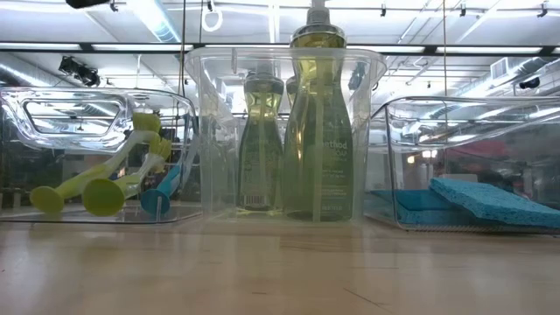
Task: Pick & Place Kitchen Sink Supplies
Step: Put the transparent dishwashing liquid dispenser into the middle transparent bin
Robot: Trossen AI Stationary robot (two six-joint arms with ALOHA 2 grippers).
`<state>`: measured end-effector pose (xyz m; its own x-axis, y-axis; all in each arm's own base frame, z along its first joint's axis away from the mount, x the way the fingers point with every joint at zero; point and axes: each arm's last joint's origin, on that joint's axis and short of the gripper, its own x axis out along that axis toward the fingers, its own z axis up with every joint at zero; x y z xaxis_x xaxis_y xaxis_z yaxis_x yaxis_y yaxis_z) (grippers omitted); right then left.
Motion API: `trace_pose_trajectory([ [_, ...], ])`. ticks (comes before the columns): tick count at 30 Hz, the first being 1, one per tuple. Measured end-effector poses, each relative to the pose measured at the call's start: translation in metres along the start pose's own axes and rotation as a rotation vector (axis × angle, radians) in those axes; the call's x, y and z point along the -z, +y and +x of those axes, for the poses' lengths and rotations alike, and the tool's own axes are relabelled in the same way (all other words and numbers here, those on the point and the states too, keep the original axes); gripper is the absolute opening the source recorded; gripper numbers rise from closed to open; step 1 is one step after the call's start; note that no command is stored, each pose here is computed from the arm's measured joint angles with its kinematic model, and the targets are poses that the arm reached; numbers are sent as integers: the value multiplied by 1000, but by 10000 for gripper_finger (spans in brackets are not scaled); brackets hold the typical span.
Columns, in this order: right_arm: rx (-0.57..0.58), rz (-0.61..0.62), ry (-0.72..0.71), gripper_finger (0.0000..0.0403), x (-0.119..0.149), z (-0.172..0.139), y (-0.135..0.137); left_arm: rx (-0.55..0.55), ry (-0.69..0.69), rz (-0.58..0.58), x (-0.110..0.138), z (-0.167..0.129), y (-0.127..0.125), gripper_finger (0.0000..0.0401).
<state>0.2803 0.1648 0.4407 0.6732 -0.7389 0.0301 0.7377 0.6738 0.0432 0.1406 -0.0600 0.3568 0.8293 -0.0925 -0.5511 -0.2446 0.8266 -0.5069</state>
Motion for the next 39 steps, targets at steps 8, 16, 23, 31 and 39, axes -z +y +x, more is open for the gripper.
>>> trace_pose_trajectory([
  [8,0,0,0,231,0,0,0,125,46,22,11,-6,-16,303],
  [16,1,0,0,231,0,0,0,264,-2,36,9,-10,-31,303],
  [23,2,7,0,231,0,0,0,351,80,32,16,-15,-37,303],
  [31,3,12,0,231,0,0,0,471,235,52,28,-21,-45,303],
  [39,3,12,0,231,0,0,0,446,489,-31,43,-25,-40,302],
])
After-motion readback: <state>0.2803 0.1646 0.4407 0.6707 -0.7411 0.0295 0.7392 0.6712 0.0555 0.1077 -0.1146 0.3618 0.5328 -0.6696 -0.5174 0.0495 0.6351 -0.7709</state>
